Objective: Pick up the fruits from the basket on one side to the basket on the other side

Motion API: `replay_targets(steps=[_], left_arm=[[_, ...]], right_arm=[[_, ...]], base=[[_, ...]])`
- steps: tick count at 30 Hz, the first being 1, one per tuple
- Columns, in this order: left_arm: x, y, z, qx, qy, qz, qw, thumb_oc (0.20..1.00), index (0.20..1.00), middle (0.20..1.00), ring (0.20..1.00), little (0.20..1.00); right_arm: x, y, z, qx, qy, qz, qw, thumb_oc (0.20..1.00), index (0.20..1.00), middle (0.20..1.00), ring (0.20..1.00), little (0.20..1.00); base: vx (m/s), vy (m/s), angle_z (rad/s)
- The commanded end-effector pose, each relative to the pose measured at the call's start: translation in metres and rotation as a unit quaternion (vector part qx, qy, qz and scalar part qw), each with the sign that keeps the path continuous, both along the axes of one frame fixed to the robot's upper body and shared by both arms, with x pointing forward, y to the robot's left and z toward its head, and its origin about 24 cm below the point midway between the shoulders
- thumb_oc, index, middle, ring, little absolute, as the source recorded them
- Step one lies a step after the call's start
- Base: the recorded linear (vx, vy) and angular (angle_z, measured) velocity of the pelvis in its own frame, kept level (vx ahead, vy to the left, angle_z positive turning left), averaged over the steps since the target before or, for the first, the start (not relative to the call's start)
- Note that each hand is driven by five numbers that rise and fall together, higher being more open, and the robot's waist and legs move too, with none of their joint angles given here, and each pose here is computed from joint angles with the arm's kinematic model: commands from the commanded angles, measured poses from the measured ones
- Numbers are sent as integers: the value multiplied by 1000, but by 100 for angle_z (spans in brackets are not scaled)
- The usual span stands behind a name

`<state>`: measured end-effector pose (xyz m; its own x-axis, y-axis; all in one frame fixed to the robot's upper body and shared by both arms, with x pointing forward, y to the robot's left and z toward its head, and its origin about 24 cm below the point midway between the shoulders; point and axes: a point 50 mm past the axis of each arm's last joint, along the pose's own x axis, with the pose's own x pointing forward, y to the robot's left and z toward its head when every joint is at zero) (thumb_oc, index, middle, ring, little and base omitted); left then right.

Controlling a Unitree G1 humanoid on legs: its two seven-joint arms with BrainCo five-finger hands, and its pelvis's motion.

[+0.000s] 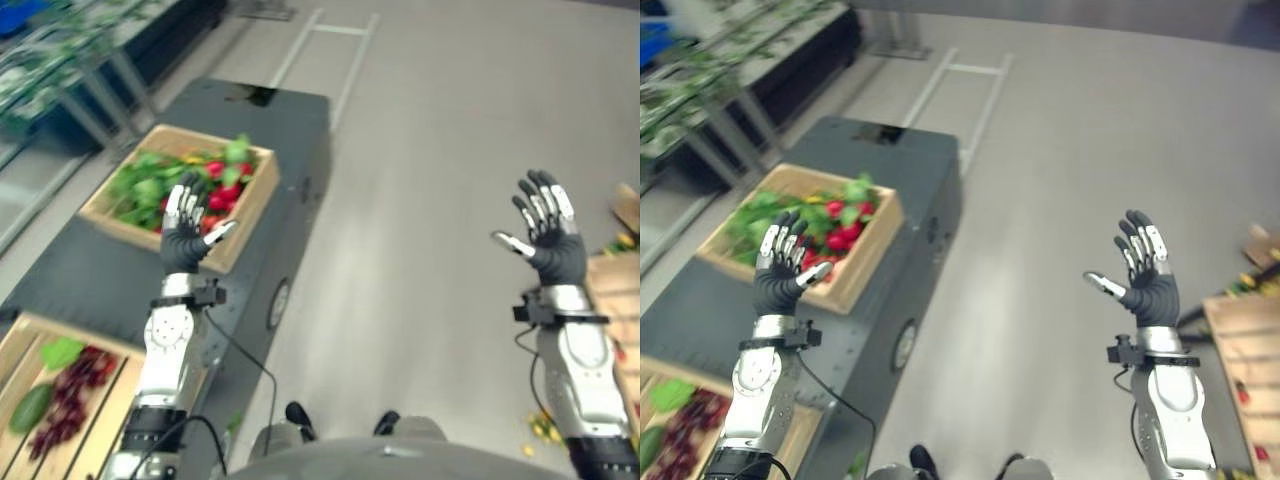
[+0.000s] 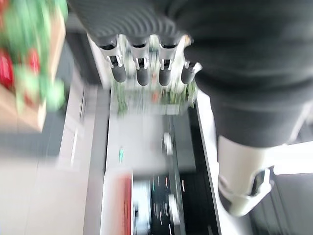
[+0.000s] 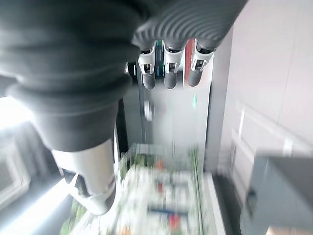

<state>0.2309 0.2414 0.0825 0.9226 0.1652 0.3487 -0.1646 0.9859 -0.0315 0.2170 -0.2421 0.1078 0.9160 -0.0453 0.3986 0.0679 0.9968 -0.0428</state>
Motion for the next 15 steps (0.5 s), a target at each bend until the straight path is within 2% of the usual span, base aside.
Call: replay_targets(steps=[1, 4, 6, 8, 15], left_arm=[[-11, 17, 26, 37, -60, 32, 997, 1000, 1000, 1000, 1000, 1000], [-10, 16, 25, 51, -59, 37, 996, 1000, 1000, 1000, 1000, 1000], [-7, 11, 22, 55, -52, 30, 997, 1000, 1000, 1000, 1000, 1000], [-3, 7, 23, 52, -57, 19, 997, 1000, 1000, 1000, 1000, 1000], [9, -5, 24, 50, -59, -12, 997, 1000, 1000, 1000, 1000, 1000]], right_arm=[[10, 15, 14, -26, -42, 33, 998, 1000, 1000, 1000, 1000, 1000], [10, 22, 13, -45, -35, 44, 997, 1000, 1000, 1000, 1000, 1000], [9, 26, 11, -46, -29, 57, 997, 1000, 1000, 1000, 1000, 1000], [6, 30, 11, -47, -29, 73, 996, 1000, 1000, 1000, 1000, 1000], [5, 28, 3, -42, -9, 71, 997, 1000, 1000, 1000, 1000, 1000]], base=[[141, 380, 74], [103, 340, 116], [-31, -6, 127], [92, -181, 138], [68, -241, 190]])
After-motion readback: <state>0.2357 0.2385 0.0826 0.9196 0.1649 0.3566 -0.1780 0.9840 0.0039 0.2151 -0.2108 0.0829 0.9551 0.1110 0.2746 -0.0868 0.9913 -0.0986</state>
